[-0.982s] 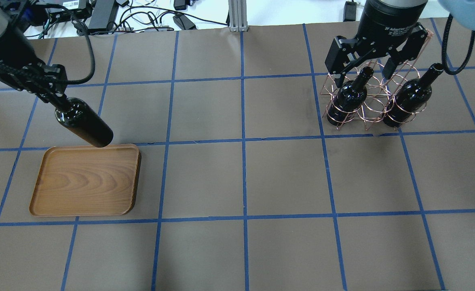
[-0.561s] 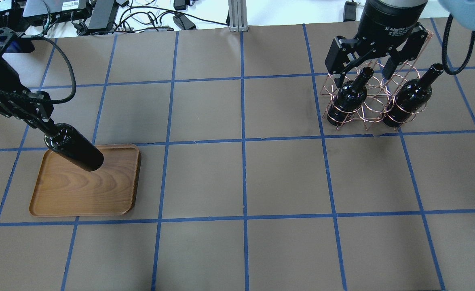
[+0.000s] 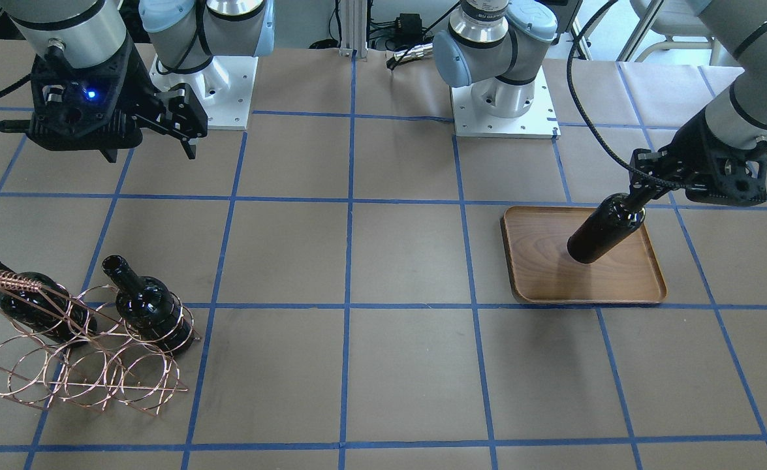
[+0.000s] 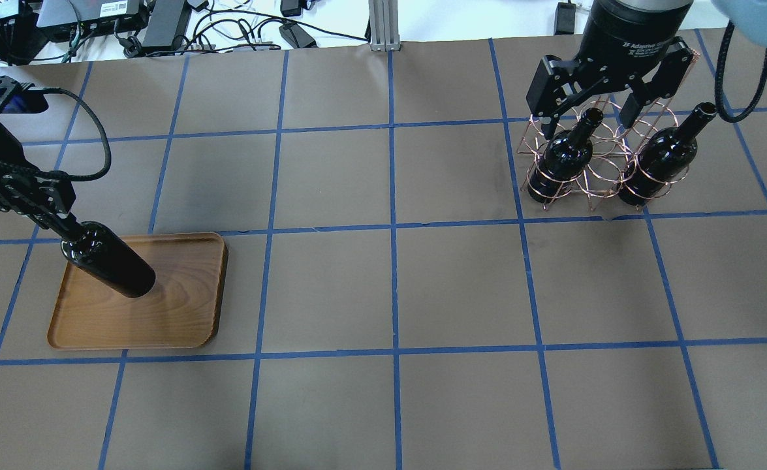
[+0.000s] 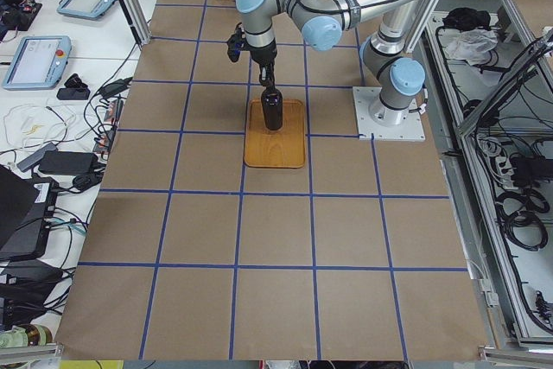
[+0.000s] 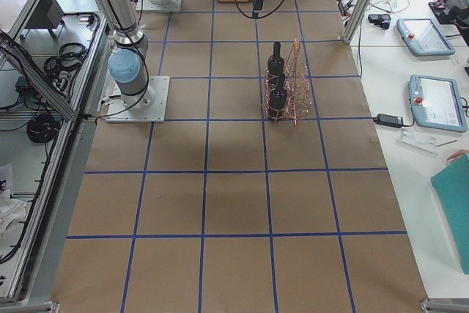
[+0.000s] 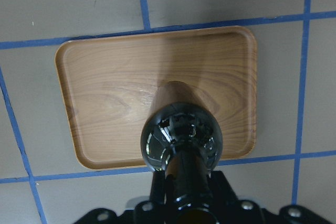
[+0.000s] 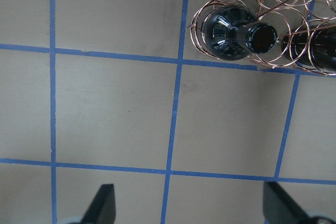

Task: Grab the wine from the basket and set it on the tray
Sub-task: 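Lower the bottle and lay it down on the wooden tray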

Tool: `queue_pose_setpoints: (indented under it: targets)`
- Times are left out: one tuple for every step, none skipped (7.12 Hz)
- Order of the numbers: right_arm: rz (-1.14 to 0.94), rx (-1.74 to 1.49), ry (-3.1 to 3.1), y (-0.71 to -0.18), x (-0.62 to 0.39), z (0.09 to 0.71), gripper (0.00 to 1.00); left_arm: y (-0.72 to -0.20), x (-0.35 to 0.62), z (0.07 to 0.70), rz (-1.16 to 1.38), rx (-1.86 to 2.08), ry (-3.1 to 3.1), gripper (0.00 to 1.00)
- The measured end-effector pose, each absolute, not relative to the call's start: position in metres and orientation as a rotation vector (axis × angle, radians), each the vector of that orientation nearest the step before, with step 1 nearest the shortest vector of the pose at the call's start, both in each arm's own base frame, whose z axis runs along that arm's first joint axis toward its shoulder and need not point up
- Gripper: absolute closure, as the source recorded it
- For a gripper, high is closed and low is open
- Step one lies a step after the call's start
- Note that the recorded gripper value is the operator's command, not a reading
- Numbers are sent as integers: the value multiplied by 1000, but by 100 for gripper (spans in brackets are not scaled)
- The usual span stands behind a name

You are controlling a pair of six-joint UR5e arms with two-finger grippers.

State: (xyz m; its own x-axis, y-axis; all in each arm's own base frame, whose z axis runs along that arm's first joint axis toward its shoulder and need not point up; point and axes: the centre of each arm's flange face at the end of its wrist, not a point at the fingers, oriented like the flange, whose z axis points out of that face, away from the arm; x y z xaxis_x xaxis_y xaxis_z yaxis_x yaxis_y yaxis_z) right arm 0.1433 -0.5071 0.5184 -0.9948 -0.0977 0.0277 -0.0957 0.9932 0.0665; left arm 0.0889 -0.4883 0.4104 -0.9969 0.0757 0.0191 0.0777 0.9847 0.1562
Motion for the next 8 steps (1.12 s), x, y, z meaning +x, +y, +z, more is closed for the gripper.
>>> queue_pose_setpoints:
  targets:
    - [-103, 143, -3103, -507, 143, 519, 0, -489, 93, 406, -257, -122, -3112, 100]
    - [-110, 118, -3100, -506, 142, 518, 0, -490, 95, 404, -264, -124, -3109, 80]
    - [-115, 68, -3100, -505, 142, 518, 0, -491, 95, 402, -269, -125, -3108, 63]
    - [-111, 33, -3099, -506, 142, 519, 0, -491, 96, 401, -274, -124, -3107, 60]
    - [-104, 22, -3101, -506, 142, 519, 0, -492, 96, 400, -278, -123, -3106, 48]
    - [-100, 21, -3103, -506, 142, 519, 0, -492, 97, 398, -282, -123, -3105, 44]
    - [-97, 22, -3103, -506, 143, 519, 0, -493, 97, 396, -287, -122, -3102, 30]
    - [-97, 23, -3104, -506, 143, 519, 0, -494, 98, 395, -291, -119, -3100, 0]
